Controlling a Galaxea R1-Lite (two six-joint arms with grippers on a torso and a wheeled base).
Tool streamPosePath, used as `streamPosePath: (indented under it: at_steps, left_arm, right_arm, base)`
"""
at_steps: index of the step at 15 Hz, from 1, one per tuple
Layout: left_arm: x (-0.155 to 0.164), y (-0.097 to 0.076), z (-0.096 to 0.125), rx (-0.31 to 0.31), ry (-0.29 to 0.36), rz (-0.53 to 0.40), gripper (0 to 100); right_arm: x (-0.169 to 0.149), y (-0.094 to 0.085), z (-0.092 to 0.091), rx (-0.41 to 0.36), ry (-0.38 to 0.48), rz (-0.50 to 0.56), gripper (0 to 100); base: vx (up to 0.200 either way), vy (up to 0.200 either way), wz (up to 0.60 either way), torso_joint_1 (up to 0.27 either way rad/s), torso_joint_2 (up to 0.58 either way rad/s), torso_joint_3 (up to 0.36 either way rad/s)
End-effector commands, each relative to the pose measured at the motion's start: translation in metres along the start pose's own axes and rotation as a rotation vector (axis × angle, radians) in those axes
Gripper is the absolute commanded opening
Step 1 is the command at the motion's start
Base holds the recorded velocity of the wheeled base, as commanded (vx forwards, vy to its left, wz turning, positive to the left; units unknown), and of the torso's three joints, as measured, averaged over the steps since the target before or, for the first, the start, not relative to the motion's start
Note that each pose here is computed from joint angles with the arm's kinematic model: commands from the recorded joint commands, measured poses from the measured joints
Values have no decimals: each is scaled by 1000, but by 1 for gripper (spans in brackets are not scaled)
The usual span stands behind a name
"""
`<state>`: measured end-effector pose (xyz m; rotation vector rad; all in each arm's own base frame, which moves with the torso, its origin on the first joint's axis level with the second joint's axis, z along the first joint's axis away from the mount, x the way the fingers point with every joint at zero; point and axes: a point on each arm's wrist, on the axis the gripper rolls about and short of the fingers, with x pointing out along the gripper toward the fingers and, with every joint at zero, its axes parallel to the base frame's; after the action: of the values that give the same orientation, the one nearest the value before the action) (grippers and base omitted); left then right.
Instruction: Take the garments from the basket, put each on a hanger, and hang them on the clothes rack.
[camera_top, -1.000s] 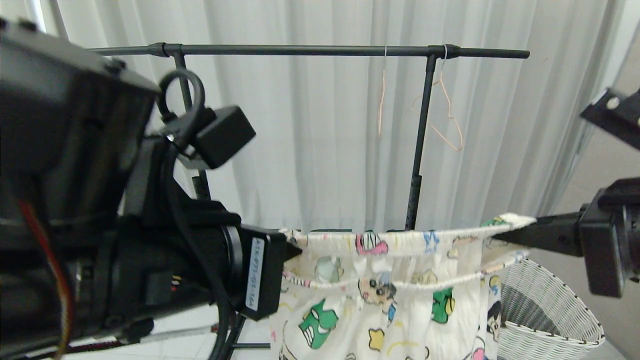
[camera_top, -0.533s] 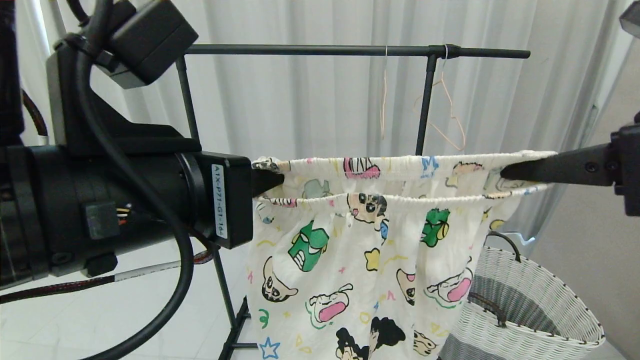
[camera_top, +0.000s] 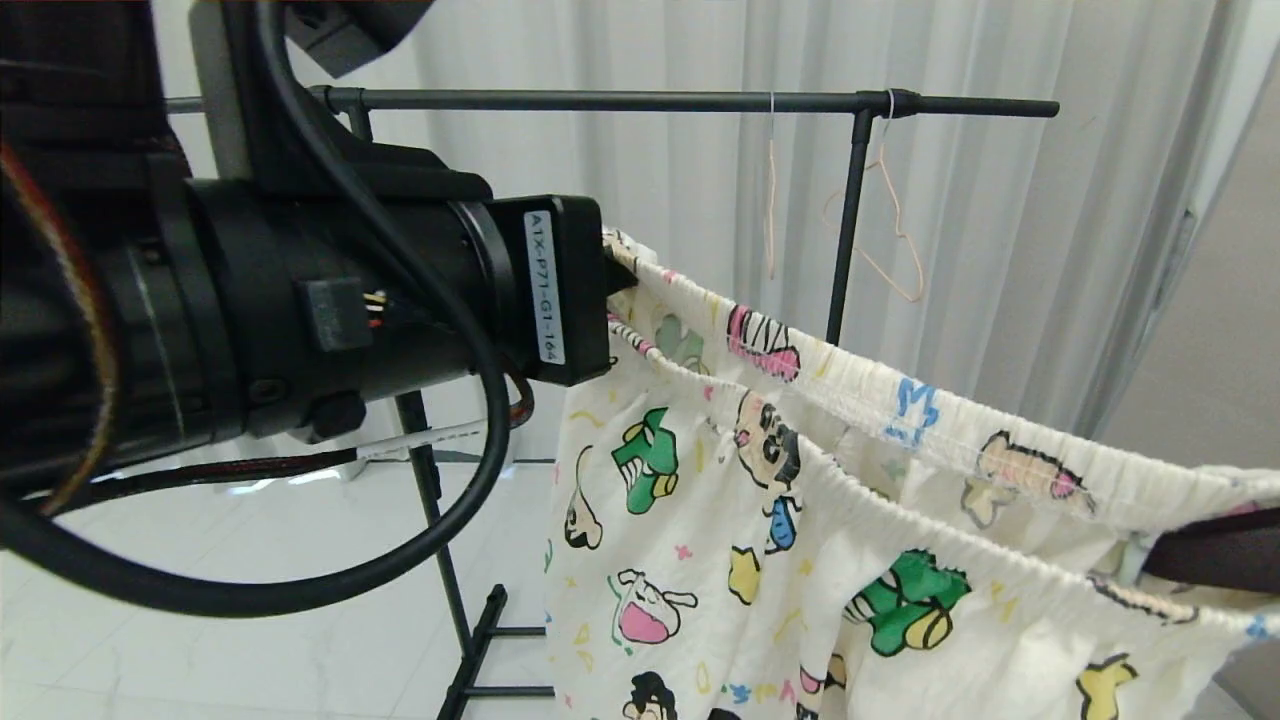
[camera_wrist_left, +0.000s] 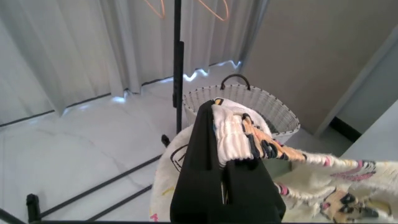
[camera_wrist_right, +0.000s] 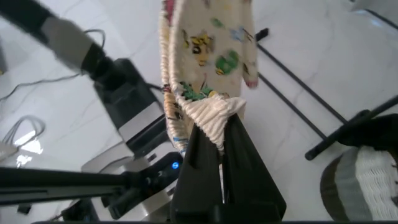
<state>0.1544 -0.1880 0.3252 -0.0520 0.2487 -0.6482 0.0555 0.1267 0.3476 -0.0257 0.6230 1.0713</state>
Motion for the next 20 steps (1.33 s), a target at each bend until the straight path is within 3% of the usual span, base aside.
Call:
streamPosePath:
  at_steps: [1,4,8,11,16,20]
  left_arm:
    - [11,-2,-6,7,31,-4,0]
    - [1,0,-7,11,44,-7,0]
    - [-65,-3,-25,78,208,-96,0]
    - [-82,-5,-51,125,274,-159,0]
    - [-88,-20,-61,165,304,-253,0]
    - [-90,-17,-68,180,320,-248,0]
  right_arm:
    - [7,4,0,-12,24,18,0]
    - [7,3,0,-12,19,7,0]
    - [12,-3,16,8,-103,-80,0]
    - [30,-13,33,-8,-173,-125,0]
    - [55,-15,65,-3,-215,-126,0]
    - [60,-16,66,-1,-206,-133,0]
  base:
    - [0,0,0,0,0,0]
    - [0,0,0,0,0,0]
    - [0,0,0,0,0,0]
    - [0,0,0,0,0,0]
    - [0,0,0,0,0,0]
    - [0,0,0,0,0,0]
